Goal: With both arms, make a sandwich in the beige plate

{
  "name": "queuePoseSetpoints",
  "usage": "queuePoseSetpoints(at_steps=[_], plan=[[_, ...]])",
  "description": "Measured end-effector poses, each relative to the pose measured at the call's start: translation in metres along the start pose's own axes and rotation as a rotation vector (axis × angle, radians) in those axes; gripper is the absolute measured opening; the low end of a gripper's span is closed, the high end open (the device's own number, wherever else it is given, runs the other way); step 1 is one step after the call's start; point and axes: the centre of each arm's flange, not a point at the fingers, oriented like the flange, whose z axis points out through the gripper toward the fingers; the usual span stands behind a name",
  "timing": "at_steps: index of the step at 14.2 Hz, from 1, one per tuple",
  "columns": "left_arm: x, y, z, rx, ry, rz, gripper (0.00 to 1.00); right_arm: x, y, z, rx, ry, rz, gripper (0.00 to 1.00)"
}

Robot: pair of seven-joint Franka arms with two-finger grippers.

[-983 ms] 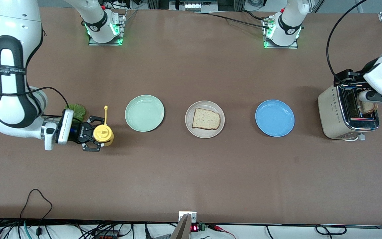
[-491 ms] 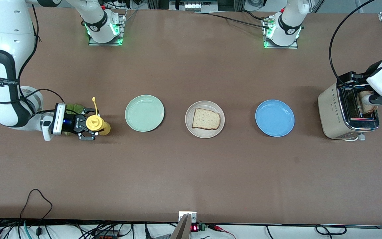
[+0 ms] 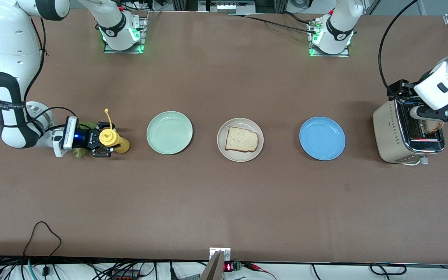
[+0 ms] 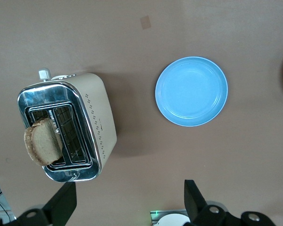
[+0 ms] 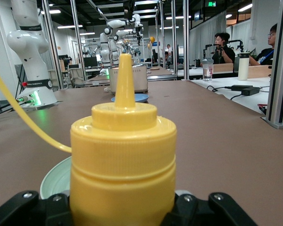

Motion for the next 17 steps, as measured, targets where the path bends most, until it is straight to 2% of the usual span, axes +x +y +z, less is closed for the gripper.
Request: queuePoseSetpoints(at_steps=[3, 11, 12, 13, 14, 17], plan=[[0.005, -0.006, 0.005, -0.030, 0.004, -0.013, 1.00, -0.007, -0.005, 0.002, 0.009, 0.042, 0.005, 0.39], [0.009, -0.006, 0.007, -0.048, 0.017, -0.013, 1.00, -0.030, -0.017, -0.006, 0.006, 0.088, -0.009, 0.39], [0.009, -0.005, 0.005, -0.048, 0.020, -0.013, 1.00, -0.030, -0.017, -0.006, 0.006, 0.090, -0.009, 0.44], [0.008, -0.006, 0.004, -0.048, 0.023, -0.015, 1.00, -0.030, -0.017, -0.006, 0.007, 0.090, -0.009, 0.44], [0.008, -0.008, 0.003, -0.052, 0.027, -0.019, 1.00, -0.030, -0.017, -0.006, 0.007, 0.091, -0.010, 0.49], [0.008, -0.009, -0.001, -0.060, 0.036, -0.038, 1.00, -0.029, -0.017, -0.006, 0.008, 0.094, -0.010, 0.78]])
